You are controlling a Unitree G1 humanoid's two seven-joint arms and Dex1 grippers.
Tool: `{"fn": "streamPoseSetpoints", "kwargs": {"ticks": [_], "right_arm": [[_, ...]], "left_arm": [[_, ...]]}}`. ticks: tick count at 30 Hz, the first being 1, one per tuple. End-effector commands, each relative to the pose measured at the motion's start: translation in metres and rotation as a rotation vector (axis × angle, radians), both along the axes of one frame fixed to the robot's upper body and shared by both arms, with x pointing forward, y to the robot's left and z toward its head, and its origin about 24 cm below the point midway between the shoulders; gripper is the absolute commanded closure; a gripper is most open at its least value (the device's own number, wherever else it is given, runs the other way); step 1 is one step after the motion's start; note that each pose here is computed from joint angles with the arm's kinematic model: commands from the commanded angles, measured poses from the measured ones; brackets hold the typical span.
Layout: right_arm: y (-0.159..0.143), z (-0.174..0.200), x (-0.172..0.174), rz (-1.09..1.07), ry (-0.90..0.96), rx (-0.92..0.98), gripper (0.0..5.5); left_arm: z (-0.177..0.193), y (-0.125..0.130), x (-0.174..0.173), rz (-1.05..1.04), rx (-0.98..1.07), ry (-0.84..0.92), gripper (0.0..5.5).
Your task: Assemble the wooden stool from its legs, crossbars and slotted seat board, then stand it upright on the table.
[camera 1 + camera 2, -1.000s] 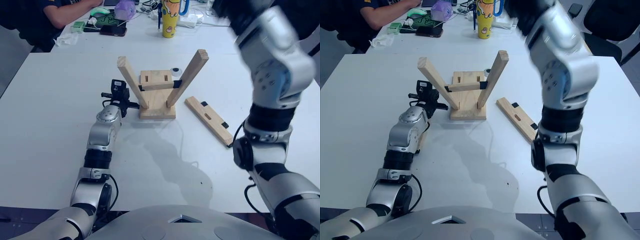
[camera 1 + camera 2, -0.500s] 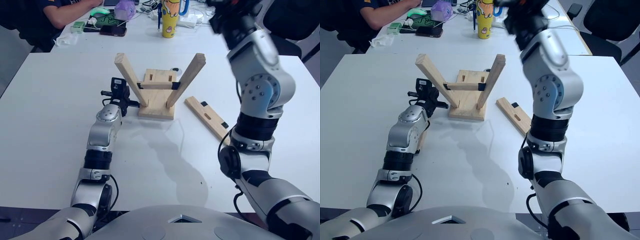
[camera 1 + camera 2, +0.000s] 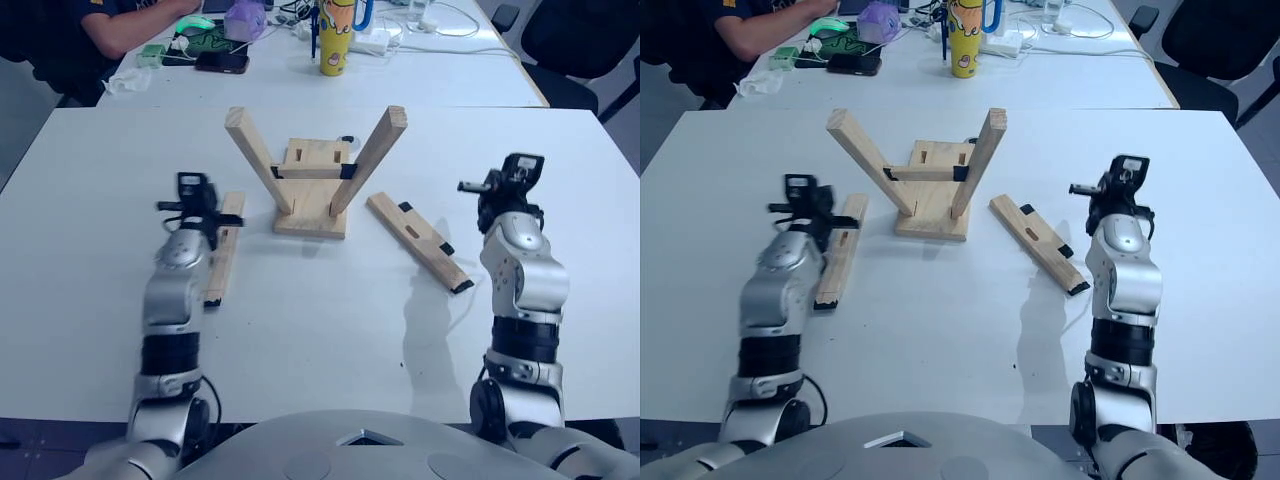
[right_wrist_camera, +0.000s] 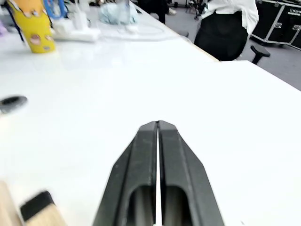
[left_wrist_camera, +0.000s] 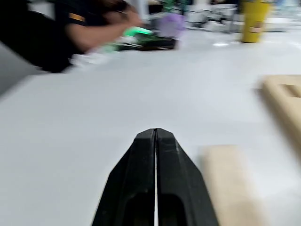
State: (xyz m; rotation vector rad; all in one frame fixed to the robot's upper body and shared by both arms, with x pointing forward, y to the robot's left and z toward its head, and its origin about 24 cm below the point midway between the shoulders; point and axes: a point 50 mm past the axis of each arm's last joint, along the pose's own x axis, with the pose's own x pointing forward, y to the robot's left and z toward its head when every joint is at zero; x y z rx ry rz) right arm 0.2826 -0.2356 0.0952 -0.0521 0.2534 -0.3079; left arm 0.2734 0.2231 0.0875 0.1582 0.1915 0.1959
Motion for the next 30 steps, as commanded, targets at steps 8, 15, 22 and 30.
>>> {"fn": "streamPoseSetpoints", "kwargs": {"ticks": [8,15,22,30], "right_arm": [[0.151,0.053,-0.009,0.793,-0.069,0.042,5.46],[0.137,0.037,-0.005,0.727,0.053,0.021,5.46],[0.081,0.002,0.005,0.548,0.190,-0.057,5.46],[0.025,0.007,0.017,0.301,0.085,-0.192,5.46]], "left_arm": [[0.051,-0.133,0.004,-0.776,0.030,-0.118,5.50],[0.033,-0.111,0.004,-0.669,0.053,-0.002,5.50],[0.019,-0.078,0.006,-0.490,0.047,0.048,5.50],[0.000,-0.024,0.002,-0.233,0.093,0.106,5.50]]}}
